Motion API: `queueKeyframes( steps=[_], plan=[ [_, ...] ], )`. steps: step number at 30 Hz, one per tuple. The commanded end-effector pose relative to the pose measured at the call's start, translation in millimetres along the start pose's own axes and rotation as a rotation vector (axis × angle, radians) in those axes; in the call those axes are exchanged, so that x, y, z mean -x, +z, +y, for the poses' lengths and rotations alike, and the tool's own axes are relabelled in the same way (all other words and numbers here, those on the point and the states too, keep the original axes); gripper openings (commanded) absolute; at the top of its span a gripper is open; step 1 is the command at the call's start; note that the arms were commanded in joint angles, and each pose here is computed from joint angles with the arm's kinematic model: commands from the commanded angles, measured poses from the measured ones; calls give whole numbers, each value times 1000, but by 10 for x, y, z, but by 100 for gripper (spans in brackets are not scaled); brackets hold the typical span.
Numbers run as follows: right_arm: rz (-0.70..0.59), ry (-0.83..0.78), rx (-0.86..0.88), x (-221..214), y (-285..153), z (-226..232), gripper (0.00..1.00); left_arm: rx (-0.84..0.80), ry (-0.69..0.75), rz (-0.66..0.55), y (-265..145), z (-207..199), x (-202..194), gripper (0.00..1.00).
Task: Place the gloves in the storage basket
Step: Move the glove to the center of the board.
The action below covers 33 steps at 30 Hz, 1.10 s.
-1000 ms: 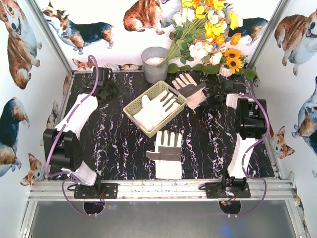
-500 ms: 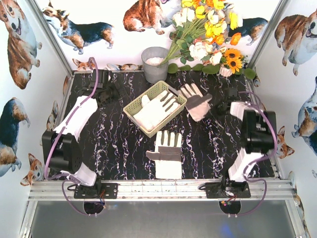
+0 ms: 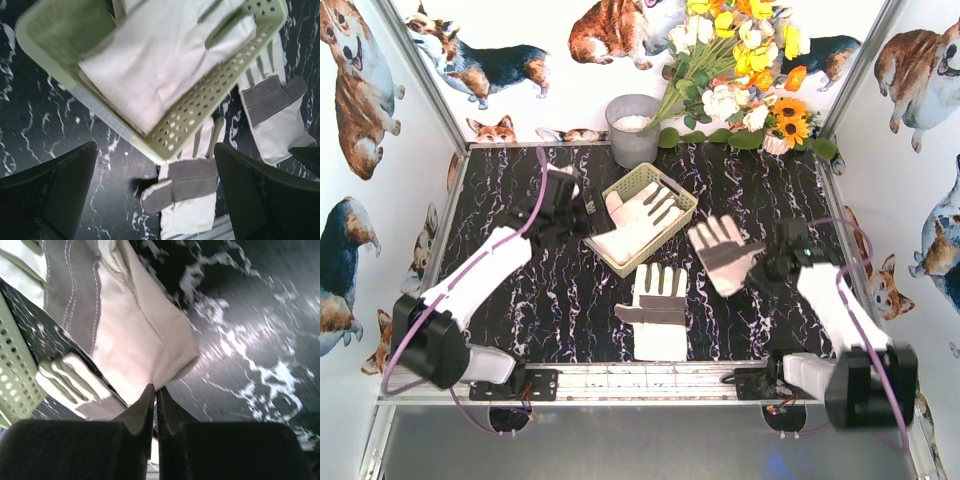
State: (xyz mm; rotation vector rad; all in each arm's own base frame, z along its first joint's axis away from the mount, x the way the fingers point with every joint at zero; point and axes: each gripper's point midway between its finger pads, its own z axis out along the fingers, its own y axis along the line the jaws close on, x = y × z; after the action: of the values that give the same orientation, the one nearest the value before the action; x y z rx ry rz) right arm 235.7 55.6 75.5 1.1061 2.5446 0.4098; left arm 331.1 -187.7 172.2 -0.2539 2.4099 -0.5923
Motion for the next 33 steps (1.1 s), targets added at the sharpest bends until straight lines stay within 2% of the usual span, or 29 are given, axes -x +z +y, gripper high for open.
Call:
queueKeyframes(
  steps=[1,3,4,5,7,8,10,14,20,24,28,33],
  plan=[
    [7,4,-52,-270,-208,-325,0,-34,-34,-48,-159,-124,-124,95],
    [36,-10,-22,-408,-264,-367,0,-42,-41,-43,-221,-150,-226,94],
    [52,-11,-10,-480,-280,-388,4,-45,-40,-43,-256,-163,-267,95],
    [70,-12,3,-548,-292,-398,17,-51,-38,-46,-304,-183,-297,95],
    [105,-20,31,-645,-324,-390,34,-56,-32,-40,-352,-203,-365,95],
    [115,-37,55,-664,-361,-349,41,-59,-29,-35,-369,-211,-392,95],
    [125,-99,105,-671,-451,-243,48,-62,-22,-25,-389,-225,-422,95],
    [100,-269,181,-595,-560,-17,49,-64,-2,-20,-411,-277,-411,95],
    [131,-401,286,-422,-291,470,47,-77,11,-23,-411,-349,-386,95],
    [104,-489,252,-101,-4,724,44,-80,20,-16,-410,-363,-392,95],
    [122,-506,223,78,287,885,42,-87,34,-8,-413,-383,-398,95],
    [184,-467,107,63,616,691,35,-107,64,6,-398,-436,-444,95]
  ],
)
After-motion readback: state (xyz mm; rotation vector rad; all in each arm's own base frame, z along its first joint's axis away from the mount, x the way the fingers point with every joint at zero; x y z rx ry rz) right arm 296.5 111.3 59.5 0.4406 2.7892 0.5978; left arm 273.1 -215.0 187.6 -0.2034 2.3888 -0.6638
